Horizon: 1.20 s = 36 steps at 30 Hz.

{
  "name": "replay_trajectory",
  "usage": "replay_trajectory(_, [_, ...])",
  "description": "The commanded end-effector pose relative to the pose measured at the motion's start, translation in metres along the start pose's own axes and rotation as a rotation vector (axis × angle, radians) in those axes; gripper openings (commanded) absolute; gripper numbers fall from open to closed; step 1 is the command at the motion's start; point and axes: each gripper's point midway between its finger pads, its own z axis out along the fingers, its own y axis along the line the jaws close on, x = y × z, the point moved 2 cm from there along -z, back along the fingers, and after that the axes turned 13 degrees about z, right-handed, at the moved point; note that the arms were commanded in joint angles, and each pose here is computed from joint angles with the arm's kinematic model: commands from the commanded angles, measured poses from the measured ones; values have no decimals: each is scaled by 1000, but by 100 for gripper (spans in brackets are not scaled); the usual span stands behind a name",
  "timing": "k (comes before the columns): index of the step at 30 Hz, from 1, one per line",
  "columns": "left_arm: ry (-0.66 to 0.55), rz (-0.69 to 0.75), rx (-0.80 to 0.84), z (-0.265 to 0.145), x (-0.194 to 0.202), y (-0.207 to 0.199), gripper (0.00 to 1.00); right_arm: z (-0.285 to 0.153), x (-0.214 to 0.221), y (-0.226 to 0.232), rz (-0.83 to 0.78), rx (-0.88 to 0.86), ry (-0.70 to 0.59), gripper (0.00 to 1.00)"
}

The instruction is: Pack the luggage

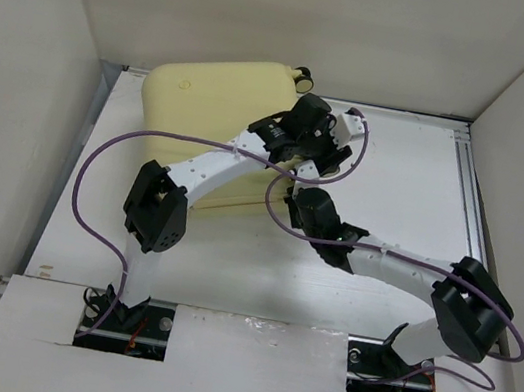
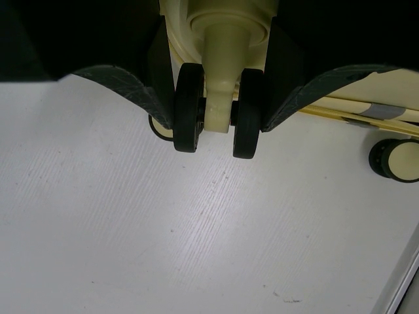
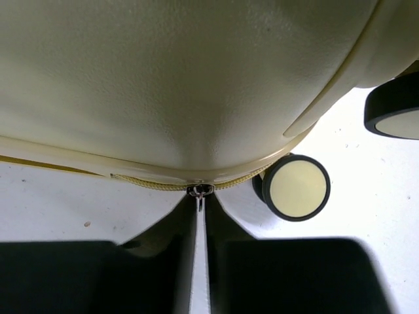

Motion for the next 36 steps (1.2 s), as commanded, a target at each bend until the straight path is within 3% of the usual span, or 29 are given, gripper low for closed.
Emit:
replay_trajectory(1, [-55, -68, 41, -23, -29, -12, 0, 14, -18, 20, 72, -84, -55, 18])
replay_trajectory(3, [-55, -68, 41, -23, -29, -12, 0, 19, -15, 20, 77, -70, -48, 18])
replay_trajectory(8, [-55, -68, 41, -23, -29, -12, 0, 19, -24, 19, 108, -51, -72, 0])
replay_trajectory(12, [-47, -71, 45, -23, -27, -13, 0, 16, -20, 7, 177, 20, -86, 0])
replay_trajectory(17, [-48, -75, 15, -34, -25, 2, 0, 14, 13, -43, 390, 104, -28, 0])
replay_trajectory(25, [-58, -66, -12, -49, -32, 9, 0, 8, -1, -68, 525, 90, -113, 0])
replay_trajectory(34, [-55, -72, -58, -53, -35, 18, 0, 0, -3, -77, 583, 99, -159, 0])
replay_trajectory(36, [-68, -80, -51, -54, -40, 17, 0, -6, -8, -73, 550, 34, -205, 0])
